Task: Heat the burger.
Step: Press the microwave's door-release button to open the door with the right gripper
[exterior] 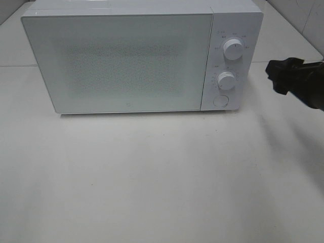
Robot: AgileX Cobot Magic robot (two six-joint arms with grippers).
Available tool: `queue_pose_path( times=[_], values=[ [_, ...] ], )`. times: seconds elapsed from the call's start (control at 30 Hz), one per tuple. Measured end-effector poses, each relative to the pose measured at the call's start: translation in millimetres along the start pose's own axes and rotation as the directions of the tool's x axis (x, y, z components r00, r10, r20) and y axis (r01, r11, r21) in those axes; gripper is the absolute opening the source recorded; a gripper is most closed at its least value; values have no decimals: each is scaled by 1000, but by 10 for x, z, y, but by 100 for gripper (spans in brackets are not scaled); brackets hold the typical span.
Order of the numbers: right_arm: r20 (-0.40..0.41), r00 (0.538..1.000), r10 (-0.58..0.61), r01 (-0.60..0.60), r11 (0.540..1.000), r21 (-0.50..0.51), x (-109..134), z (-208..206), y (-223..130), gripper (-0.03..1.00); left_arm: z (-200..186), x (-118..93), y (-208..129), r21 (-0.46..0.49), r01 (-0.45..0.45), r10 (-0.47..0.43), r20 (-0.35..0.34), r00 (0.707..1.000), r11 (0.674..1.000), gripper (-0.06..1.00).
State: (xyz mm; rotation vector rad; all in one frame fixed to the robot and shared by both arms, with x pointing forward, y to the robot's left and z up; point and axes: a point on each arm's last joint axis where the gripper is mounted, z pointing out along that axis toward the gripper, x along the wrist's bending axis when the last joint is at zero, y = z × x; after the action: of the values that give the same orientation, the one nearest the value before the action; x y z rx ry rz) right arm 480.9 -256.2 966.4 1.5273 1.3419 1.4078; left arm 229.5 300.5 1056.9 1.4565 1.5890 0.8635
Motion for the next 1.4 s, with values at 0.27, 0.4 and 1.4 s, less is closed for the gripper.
queue_pose_path(
  times=[0.27,0.4,1.4],
  values=[
    [4,984,176,-176,981,79,166,135,-365,69,0,0,0,0,0,0,0,1000,1000,99],
    [12,923,383,-383,919,94,273,160,-495,61,0,0,0,0,0,0,0,1000,1000,99],
    [116,297,948,-955,293,48,276,204,-651,1,0,0,0,0,0,0,0,1000,1000,99]
  ],
)
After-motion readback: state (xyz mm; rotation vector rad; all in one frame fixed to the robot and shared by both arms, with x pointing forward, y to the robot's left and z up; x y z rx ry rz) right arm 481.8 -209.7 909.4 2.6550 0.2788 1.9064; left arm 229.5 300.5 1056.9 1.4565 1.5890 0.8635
